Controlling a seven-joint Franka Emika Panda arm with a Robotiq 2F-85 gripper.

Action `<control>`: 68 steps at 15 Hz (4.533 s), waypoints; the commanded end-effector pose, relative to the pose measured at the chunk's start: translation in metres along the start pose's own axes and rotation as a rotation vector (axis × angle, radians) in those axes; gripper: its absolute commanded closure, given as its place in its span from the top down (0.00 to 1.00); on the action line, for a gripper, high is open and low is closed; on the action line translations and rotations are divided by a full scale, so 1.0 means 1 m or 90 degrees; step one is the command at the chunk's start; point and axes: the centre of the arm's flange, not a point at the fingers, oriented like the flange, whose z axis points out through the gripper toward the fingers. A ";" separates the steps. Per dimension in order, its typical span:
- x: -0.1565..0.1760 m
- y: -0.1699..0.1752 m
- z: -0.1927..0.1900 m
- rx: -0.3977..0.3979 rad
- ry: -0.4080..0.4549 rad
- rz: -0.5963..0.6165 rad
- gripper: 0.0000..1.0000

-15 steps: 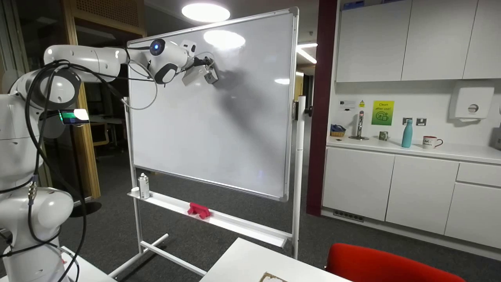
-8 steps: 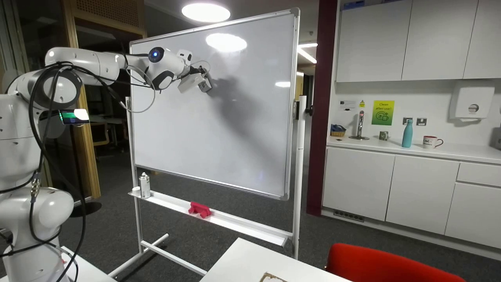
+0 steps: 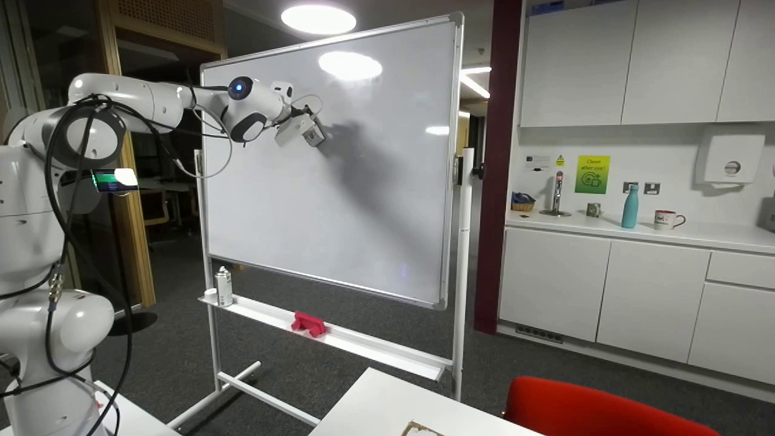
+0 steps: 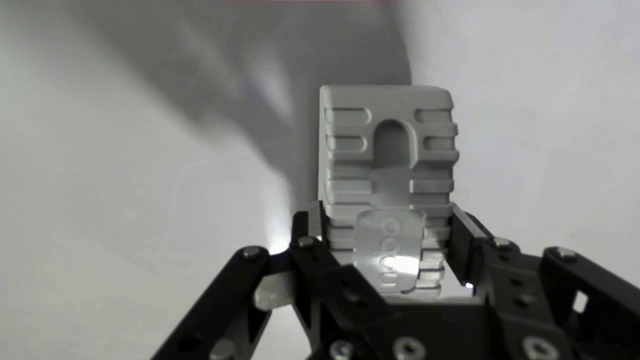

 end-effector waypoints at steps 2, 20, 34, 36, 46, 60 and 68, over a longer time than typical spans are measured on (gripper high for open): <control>0.004 -0.021 0.008 0.003 0.019 -0.046 0.34; 0.038 0.038 -0.051 -0.067 0.069 0.008 0.34; 0.051 0.005 -0.040 -0.070 0.088 -0.001 0.34; 0.054 -0.009 -0.032 -0.070 0.088 -0.010 0.34; 0.050 -0.081 0.002 -0.044 0.074 -0.062 0.34; 0.076 -0.016 -0.055 -0.097 0.121 0.018 0.34; 0.090 0.016 -0.075 -0.136 0.154 0.054 0.34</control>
